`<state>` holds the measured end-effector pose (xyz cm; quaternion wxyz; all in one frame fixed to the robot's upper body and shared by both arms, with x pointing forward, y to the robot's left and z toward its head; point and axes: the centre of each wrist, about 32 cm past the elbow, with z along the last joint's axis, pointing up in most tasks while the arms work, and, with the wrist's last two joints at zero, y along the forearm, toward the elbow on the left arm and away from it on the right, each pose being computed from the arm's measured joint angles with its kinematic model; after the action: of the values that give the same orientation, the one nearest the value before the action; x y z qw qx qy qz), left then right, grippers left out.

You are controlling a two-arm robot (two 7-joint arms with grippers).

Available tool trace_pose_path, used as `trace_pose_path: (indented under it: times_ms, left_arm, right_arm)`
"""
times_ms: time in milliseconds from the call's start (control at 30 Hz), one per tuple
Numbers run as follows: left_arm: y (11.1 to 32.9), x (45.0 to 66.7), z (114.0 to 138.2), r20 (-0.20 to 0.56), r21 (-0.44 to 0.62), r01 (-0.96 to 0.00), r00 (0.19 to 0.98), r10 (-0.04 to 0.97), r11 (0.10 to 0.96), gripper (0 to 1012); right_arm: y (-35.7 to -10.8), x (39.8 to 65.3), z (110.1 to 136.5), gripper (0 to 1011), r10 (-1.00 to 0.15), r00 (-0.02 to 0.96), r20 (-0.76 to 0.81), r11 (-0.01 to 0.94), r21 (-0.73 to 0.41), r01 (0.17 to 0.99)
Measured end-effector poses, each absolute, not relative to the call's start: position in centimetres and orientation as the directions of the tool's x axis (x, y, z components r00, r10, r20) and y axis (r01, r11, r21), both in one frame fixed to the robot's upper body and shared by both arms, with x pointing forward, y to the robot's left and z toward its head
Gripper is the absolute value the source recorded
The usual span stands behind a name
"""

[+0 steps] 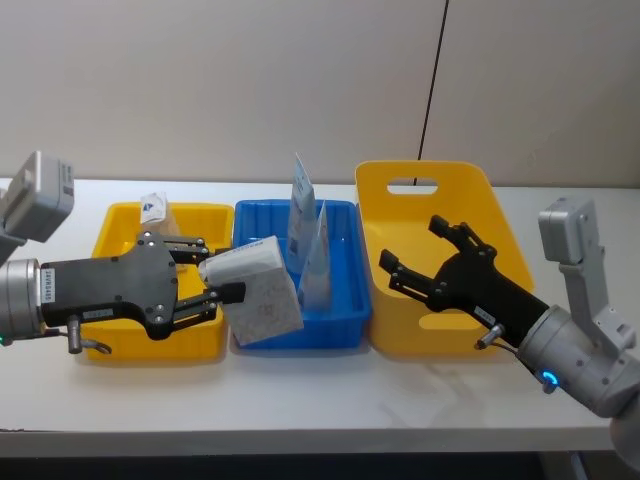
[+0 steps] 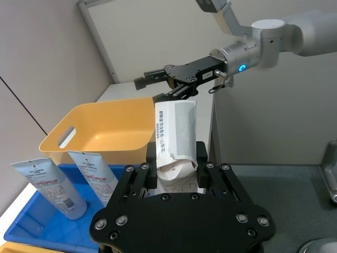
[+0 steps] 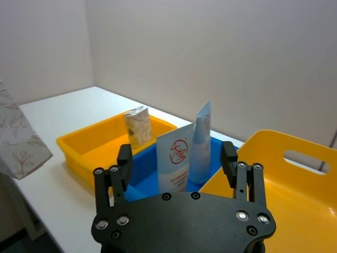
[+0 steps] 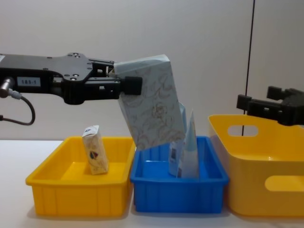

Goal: Bimanual collaborative sorting of washing and personal care products

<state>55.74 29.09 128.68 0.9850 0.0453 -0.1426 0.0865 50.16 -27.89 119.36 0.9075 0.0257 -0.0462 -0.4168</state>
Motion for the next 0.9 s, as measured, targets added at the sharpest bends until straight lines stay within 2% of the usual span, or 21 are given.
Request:
trace_pose_path:
  times_ms: [400, 600, 900]
  left_arm:
    - [29.1, 55.7, 128.7, 0.289, 0.065, -0.183, 0.944, 0.157, 0.981, 364]
    - [29.1, 55.7, 128.7, 0.289, 0.065, -0.183, 0.944, 0.157, 0.981, 364]
    - [29.1, 55.7, 128.7, 0.289, 0.065, -0.183, 0.944, 0.157, 0.981, 363]
  right_arm:
    - [-29.3, 53.6, 119.7, 1002, -0.626, 0.778, 0.057, 0.780, 0.061, 0.623]
    - [-30.0, 55.5, 119.9, 1002, -0.533, 0.845, 0.047, 0.846, 0.050, 0.531]
    - [-30.7, 57.6, 120.6, 1002, -0.430, 0.902, 0.033, 0.902, 0.051, 0.429]
